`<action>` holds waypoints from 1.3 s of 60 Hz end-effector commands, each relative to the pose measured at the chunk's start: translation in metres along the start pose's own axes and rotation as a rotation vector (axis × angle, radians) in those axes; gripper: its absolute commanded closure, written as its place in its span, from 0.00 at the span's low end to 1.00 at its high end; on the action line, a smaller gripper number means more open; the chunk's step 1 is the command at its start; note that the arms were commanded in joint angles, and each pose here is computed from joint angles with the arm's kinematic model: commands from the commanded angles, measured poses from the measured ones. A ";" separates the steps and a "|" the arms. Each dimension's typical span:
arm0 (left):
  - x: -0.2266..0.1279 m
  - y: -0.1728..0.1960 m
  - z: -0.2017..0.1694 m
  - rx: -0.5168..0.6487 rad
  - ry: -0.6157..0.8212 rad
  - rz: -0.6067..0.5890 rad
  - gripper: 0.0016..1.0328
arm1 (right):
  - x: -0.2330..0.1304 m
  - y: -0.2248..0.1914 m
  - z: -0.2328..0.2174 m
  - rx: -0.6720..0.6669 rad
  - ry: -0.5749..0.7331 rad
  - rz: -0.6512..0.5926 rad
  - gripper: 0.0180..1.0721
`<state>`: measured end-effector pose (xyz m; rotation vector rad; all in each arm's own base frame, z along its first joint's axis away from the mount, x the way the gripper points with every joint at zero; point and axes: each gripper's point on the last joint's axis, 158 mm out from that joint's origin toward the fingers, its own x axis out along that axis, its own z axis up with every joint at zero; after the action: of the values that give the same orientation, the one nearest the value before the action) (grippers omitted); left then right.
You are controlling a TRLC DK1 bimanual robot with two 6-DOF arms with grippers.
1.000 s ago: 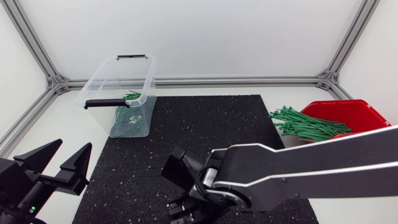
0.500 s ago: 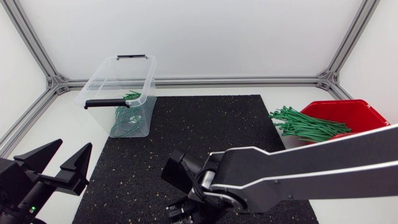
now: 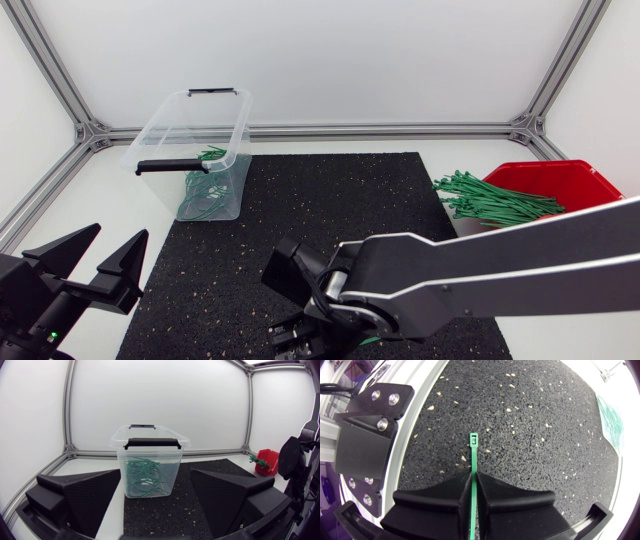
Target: Take a green cable tie from the red box, thread the tail through the head to close it, then place it in the transparent bin on the left.
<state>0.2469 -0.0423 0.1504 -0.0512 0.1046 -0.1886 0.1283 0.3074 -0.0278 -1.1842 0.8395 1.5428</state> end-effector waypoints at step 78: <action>0.051 -0.098 0.058 -0.387 0.620 -0.368 0.11 | -0.201 -0.170 0.028 0.583 -0.416 -0.523 0.94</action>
<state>0.2782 -0.1366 0.1919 -0.3501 0.7794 -0.5300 0.2865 0.3208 0.1550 -0.6316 0.5953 0.9917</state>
